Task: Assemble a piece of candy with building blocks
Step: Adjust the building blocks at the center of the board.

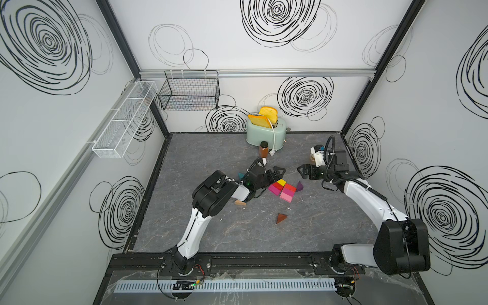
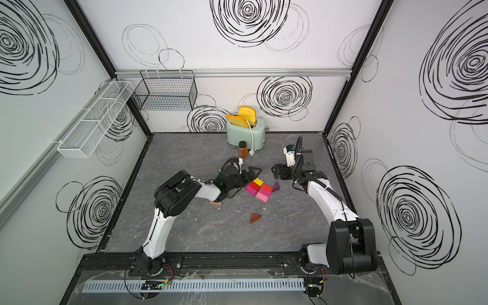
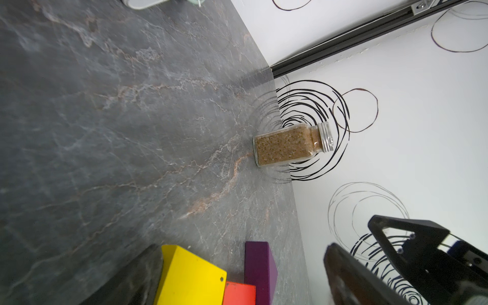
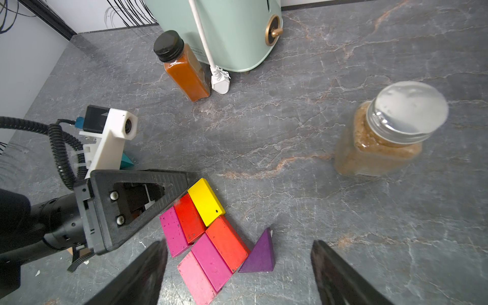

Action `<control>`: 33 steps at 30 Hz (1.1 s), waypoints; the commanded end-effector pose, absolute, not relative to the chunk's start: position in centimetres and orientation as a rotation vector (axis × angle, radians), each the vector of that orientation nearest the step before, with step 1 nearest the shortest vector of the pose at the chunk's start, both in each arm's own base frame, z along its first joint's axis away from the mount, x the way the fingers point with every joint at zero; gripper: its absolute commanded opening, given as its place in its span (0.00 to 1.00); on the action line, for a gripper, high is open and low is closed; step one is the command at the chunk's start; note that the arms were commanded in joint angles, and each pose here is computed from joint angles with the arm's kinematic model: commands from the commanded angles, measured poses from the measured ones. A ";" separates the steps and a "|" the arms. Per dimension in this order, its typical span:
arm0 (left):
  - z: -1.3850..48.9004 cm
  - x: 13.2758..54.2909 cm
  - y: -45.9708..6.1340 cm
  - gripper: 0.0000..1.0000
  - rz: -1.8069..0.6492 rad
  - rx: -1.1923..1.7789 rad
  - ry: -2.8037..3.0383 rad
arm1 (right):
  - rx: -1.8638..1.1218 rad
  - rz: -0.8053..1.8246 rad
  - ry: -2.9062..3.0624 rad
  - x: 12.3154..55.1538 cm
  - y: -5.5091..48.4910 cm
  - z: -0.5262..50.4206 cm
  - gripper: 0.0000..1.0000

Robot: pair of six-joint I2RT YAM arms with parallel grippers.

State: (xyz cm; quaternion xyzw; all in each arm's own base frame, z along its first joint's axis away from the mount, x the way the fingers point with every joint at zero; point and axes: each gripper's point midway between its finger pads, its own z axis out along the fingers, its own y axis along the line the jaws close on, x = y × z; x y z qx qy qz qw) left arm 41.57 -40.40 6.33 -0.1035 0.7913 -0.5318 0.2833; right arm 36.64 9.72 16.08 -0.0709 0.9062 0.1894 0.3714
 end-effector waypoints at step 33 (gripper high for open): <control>8.2 33.9 -35.5 0.98 -1.168 -0.140 2.393 | -0.404 0.091 2.436 42.9 12.5 11.2 0.87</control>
